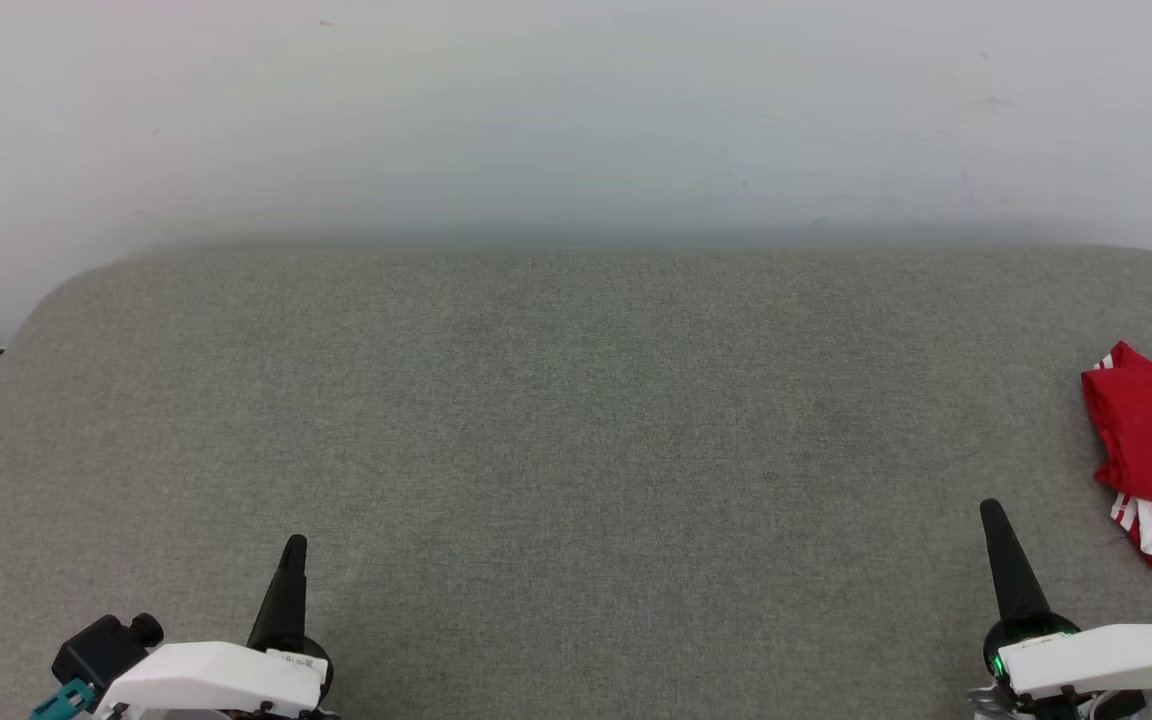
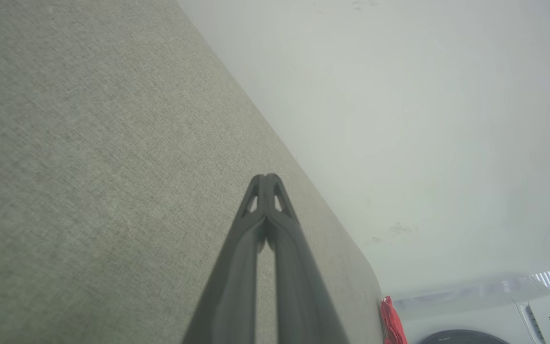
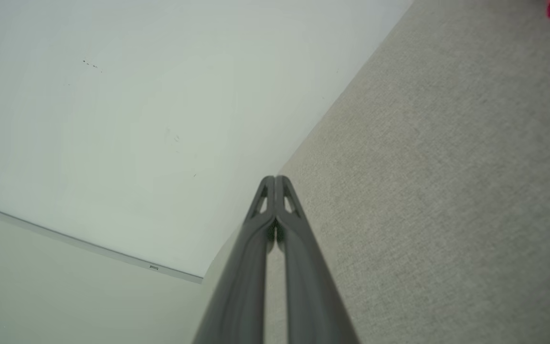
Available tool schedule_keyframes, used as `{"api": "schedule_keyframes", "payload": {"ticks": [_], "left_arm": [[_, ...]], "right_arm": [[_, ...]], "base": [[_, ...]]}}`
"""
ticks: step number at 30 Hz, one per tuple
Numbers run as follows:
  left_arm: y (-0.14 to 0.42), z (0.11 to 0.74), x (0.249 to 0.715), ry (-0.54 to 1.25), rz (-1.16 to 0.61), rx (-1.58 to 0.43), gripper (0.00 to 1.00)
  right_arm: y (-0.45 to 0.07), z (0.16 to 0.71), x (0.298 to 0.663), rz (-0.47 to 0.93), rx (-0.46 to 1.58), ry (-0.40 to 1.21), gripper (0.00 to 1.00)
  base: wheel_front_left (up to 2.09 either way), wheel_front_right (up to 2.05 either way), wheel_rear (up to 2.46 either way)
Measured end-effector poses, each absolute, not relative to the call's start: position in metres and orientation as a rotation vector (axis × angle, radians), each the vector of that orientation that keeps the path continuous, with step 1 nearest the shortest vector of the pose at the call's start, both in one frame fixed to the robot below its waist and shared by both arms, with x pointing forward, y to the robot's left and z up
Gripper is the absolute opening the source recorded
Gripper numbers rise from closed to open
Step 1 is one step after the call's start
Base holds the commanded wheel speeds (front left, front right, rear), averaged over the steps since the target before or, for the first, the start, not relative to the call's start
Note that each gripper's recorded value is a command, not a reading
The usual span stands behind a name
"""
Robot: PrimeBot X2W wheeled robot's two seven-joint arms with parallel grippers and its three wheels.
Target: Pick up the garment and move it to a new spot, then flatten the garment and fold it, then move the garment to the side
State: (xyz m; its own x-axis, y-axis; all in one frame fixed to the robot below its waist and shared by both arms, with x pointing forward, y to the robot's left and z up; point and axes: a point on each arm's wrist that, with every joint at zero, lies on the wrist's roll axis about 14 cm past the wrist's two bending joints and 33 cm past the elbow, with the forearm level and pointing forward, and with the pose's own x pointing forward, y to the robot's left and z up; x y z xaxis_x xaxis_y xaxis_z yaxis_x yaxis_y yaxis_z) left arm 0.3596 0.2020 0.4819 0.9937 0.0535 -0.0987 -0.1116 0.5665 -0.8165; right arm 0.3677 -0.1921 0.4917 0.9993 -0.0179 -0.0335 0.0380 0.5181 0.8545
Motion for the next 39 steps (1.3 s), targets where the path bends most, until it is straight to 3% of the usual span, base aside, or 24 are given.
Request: {"api": "schedule_keyframes", "payload": {"ticks": [39], "left_arm": [[0.201,0.494,0.378,0.037,0.052,-1.36,0.0]], "right_arm": [[-0.197,0.497,0.38,-0.03,1.38,0.023,0.0]], "base": [[0.0,0.0,0.0]]}}
